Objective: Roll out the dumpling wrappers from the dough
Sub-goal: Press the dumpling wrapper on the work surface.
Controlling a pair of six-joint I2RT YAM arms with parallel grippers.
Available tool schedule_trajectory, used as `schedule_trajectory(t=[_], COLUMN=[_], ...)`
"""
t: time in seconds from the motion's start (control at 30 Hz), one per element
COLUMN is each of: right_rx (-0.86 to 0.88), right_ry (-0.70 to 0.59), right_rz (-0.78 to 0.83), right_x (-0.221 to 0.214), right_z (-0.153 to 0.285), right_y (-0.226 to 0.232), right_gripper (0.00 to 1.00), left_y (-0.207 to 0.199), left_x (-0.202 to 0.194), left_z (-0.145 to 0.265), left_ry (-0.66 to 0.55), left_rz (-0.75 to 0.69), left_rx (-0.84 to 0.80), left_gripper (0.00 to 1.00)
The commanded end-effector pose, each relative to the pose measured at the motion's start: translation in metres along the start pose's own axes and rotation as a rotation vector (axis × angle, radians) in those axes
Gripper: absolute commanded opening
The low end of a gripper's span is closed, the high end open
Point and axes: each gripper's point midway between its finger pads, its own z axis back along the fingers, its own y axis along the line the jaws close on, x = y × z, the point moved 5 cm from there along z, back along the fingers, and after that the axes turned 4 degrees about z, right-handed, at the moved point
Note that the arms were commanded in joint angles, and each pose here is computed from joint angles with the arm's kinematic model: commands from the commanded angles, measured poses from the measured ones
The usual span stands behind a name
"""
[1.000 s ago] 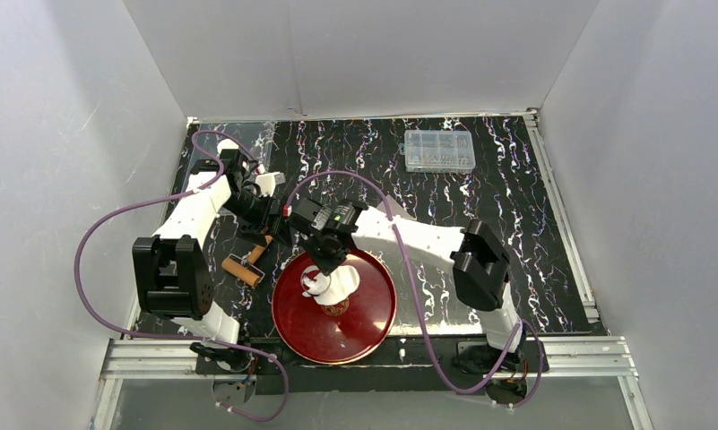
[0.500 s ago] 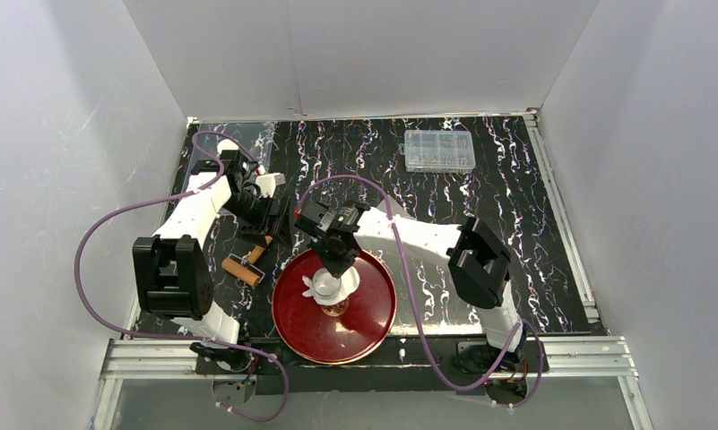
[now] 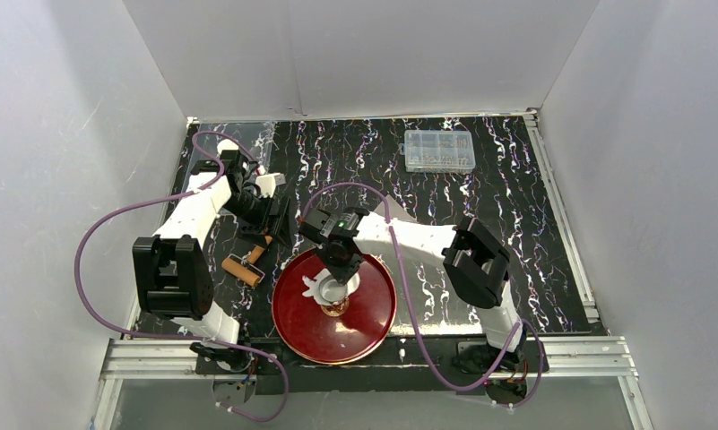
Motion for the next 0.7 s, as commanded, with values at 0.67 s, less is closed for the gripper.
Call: schedule_trajectory(t=[0.67], right_rx=[0.043], right_ry=[-0.001], right_rz=[0.001], right_x=[0.003], right_z=[-0.012], right_y=[0.008], right_gripper=[0.01], left_y=[-0.007], left_x=[-0.007], left_z=[0.006], left_ry=[-0.011], left_rz=[-0.001], left_rx=[-0.008], left_gripper=[0.83])
